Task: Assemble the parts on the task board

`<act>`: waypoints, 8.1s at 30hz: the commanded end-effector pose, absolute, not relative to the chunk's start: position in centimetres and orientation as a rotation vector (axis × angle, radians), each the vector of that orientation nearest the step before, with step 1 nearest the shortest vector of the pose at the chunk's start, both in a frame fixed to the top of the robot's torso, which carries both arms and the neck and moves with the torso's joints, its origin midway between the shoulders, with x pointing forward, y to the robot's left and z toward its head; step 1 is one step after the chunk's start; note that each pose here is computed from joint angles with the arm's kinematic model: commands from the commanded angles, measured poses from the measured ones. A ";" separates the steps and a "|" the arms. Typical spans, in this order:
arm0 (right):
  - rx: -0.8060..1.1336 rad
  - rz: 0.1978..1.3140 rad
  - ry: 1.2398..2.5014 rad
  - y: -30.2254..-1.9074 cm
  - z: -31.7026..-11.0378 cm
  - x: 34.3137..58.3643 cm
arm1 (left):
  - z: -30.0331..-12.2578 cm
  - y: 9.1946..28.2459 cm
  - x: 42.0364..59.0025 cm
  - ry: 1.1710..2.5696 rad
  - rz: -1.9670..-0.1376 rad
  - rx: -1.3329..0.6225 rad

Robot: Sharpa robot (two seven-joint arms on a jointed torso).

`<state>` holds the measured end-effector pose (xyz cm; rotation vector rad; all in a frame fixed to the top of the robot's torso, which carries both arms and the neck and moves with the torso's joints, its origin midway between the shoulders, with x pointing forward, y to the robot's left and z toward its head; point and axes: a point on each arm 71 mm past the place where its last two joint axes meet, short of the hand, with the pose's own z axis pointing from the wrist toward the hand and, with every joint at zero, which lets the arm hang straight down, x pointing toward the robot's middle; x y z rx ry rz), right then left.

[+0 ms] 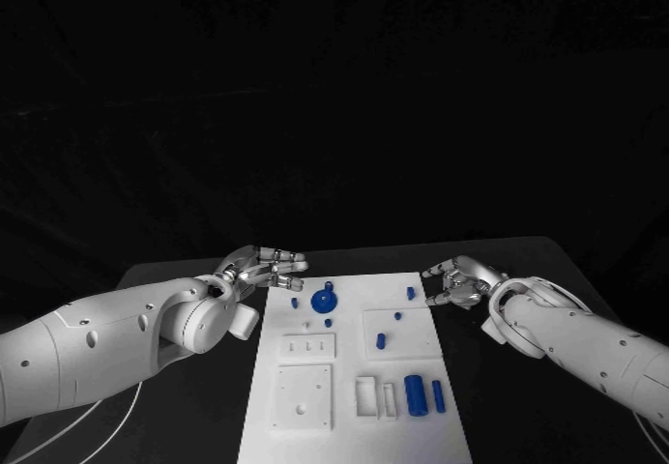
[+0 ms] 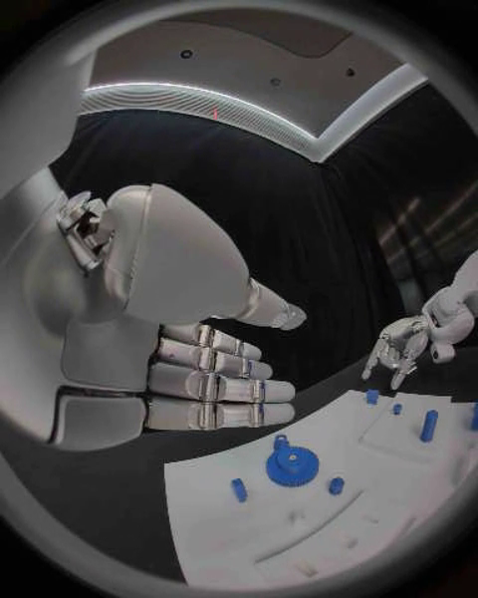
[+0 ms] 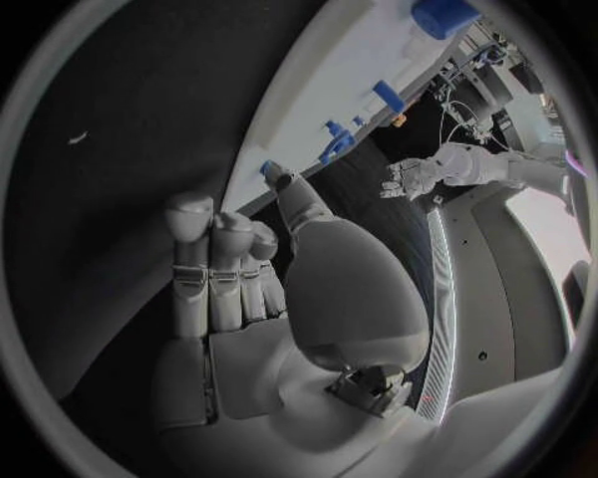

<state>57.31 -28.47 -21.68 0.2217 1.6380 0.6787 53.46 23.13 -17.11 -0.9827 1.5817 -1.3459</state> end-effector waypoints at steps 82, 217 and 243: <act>0.237 0.696 1.659 -25.0 -24.0 57.6 | -17.1 22.7 53.5 1.596 -1.365 -0.969; -0.047 0.702 1.664 -10.0 -18.9 51.7 | -16.9 13.1 54.7 2.175 -0.813 -0.596; -0.062 0.680 1.695 -10.2 -19.5 51.8 | -17.0 13.2 54.8 2.183 -0.841 -0.612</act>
